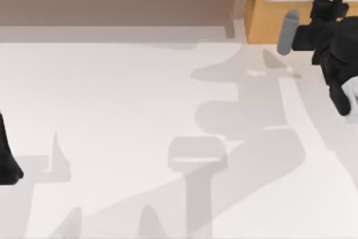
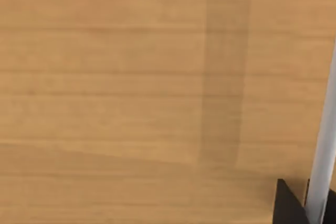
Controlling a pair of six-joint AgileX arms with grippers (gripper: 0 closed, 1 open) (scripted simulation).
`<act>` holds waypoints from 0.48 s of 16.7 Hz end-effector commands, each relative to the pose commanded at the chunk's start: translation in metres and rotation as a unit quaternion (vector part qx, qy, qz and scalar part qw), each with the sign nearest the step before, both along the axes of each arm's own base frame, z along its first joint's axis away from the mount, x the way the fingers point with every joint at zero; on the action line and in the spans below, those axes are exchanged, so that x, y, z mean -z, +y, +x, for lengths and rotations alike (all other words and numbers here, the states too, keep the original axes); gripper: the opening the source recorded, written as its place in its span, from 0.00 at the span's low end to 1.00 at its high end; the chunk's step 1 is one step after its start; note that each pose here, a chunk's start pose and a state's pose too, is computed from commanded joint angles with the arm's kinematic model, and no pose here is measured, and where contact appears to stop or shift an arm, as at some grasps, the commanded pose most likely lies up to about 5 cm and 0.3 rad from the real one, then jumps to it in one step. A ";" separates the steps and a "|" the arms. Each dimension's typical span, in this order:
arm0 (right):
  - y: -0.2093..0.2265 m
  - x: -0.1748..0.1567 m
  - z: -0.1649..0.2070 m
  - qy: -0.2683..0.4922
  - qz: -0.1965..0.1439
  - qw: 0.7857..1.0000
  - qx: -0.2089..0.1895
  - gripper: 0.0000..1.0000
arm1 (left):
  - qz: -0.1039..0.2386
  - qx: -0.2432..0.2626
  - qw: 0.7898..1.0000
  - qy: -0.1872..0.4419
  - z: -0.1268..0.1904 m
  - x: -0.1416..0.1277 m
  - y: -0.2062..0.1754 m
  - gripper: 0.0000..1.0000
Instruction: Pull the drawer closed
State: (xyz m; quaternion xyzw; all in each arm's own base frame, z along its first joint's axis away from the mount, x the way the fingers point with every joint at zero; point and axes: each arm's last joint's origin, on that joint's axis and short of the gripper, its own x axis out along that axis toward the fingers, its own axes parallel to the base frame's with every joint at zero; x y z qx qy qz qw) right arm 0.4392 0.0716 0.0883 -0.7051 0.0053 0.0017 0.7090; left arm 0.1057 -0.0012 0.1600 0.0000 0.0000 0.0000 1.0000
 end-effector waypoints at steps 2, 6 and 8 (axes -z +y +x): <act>0.000 0.000 0.000 0.000 0.000 1.000 0.000 0.45 | 0.000 0.000 1.000 0.000 0.000 0.000 0.000 1.00; 0.000 0.000 0.000 0.000 0.000 1.000 0.000 0.75 | 0.000 0.000 1.000 0.000 0.000 0.000 0.000 1.00; 0.000 0.000 0.000 0.000 0.000 1.000 0.000 0.90 | 0.000 0.000 1.000 0.000 0.000 0.000 0.000 1.00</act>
